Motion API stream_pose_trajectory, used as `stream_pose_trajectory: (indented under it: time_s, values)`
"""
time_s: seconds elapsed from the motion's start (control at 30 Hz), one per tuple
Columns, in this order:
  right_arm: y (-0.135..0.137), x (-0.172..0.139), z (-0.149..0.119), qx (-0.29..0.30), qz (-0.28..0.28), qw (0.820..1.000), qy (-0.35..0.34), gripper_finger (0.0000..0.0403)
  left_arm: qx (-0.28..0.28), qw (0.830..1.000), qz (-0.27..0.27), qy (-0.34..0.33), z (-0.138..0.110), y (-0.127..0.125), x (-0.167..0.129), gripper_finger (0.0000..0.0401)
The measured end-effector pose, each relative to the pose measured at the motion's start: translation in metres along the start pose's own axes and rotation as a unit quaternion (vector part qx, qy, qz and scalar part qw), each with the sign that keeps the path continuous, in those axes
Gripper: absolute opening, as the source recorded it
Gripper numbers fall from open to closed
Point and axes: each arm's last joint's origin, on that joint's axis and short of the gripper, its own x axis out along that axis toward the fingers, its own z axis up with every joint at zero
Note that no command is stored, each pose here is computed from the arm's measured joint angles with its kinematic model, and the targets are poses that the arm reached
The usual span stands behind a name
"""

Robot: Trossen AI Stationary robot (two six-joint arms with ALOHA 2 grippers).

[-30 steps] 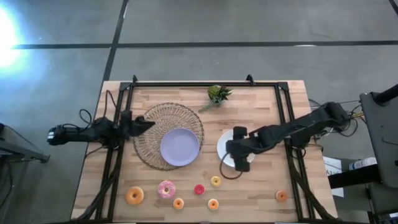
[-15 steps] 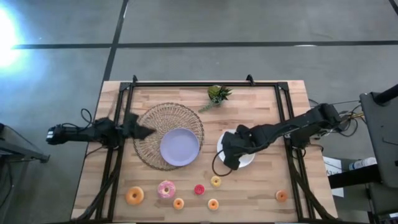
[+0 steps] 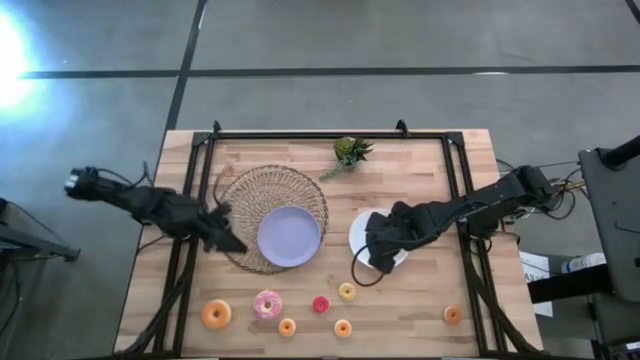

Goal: Pick & Place donuts
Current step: Put the large pink donut on the white plate

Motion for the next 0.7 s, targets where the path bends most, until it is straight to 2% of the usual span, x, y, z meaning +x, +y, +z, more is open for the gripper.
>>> stream_pose_trajectory:
  time_s: [0.1, 0.27, 0.37, 0.43, 0.5, 0.7]
  values:
    - [-0.005, -0.002, -0.004, -0.014, -0.016, 1.000, 0.008, 0.0228, 0.009, 0.994, 0.094, 0.054, -0.011, -0.001, 0.017, 0.0126]
    - [-0.015, -0.009, -0.013, -0.023, -0.032, 0.999, -0.010, 0.0228, 0.034, 0.982, 0.171, 0.078, -0.032, -0.006, 0.048, 0.0126]
    - [-0.024, -0.013, -0.020, -0.022, -0.038, 0.999, -0.025, 0.0228, 0.061, 0.979, 0.182, 0.062, -0.042, -0.020, 0.063, 0.0126]
    - [-0.032, -0.016, -0.026, -0.020, -0.038, 0.998, -0.034, 0.0228, 0.083, 0.971, 0.215, 0.059, -0.049, -0.021, 0.072, 0.0125]
    - [-0.039, -0.017, -0.032, -0.016, -0.036, 0.999, -0.037, 0.0228, 0.093, 0.970, 0.217, 0.052, -0.052, -0.031, 0.083, 0.0126]
    - [-0.058, -0.020, -0.050, 0.007, -0.023, 0.998, -0.053, 0.0229, 0.143, 0.954, 0.251, 0.080, -0.061, -0.043, 0.117, 0.0126]
